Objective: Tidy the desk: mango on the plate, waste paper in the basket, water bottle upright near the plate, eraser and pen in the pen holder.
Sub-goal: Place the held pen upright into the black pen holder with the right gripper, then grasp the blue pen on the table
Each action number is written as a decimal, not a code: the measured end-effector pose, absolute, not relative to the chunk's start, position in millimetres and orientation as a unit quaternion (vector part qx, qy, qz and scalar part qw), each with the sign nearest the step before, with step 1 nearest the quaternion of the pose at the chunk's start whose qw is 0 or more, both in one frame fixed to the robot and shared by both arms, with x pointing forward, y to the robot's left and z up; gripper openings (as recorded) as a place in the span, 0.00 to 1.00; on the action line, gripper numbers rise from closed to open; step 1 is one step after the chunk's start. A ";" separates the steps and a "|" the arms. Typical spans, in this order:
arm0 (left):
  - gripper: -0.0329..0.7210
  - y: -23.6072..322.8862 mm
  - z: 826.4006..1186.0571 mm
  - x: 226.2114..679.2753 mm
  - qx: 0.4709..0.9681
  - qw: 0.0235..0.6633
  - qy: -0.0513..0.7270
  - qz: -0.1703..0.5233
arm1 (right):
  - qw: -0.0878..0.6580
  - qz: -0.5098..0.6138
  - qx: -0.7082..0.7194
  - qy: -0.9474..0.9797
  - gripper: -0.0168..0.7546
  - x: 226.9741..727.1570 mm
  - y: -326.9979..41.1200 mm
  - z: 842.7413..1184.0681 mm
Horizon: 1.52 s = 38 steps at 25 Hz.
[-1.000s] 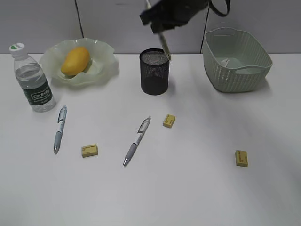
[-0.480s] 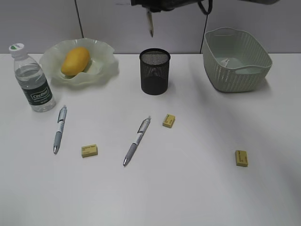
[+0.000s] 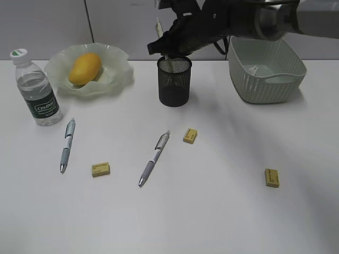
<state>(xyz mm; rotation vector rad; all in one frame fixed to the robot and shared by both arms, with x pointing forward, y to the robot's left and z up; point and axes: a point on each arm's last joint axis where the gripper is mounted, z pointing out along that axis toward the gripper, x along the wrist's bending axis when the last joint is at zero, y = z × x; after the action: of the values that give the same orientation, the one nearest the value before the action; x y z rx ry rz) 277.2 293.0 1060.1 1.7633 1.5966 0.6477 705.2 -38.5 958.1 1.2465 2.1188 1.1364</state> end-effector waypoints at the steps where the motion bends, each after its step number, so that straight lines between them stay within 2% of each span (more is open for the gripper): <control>1: 0.45 293.0 1060.1 277.2 0.675 0.332 0.611 0.248 | 0.211 0.403 0.450 0.768 0.17 704.8 -38.5 954.3; 7: 0.44 293.1 1060.1 277.3 0.675 0.331 0.611 0.249 | 0.204 0.386 0.450 0.779 0.18 703.6 -40.6 949.7; 9: 0.44 293.1 1060.1 277.3 0.675 0.331 0.611 0.249 | 0.205 0.384 0.448 0.781 0.23 703.5 -40.8 949.6; 14: 0.44 293.1 1060.1 277.3 0.675 0.331 0.611 0.249 | 0.208 0.383 0.446 0.782 0.59 703.7 -40.9 949.6; 17: 0.44 293.1 1060.1 277.3 0.675 0.331 0.611 0.249 | 0.209 0.384 0.445 0.781 0.70 704.1 -40.8 950.6; 21: 0.44 293.1 1060.1 277.3 0.675 0.331 0.611 0.249 | 0.208 0.386 0.443 0.782 0.72 700.6 -42.1 966.1; 26: 0.44 293.2 1060.1 277.3 0.675 0.331 0.611 0.249 | 0.197 0.376 0.435 0.794 0.72 681.7 -50.5 1020.0; 29: 0.44 293.2 1060.1 277.3 0.675 0.331 0.611 0.249 | 0.171 0.330 0.433 0.821 0.71 665.1 -58.8 1040.0; 35: 0.44 293.2 1060.1 277.3 0.675 0.331 0.611 0.249 | 0.093 0.166 0.439 0.878 0.68 634.3 -79.6 1037.9; 38: 0.43 293.2 1060.1 277.3 0.675 0.331 0.611 0.249 | 0.077 0.116 0.441 0.886 0.68 627.6 -86.4 1035.6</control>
<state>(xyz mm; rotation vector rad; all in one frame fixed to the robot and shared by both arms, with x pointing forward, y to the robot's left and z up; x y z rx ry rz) 277.3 293.2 1060.1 1.7643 1.5971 0.6509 627.6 -86.4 1035.6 1.3220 2.6556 0.3472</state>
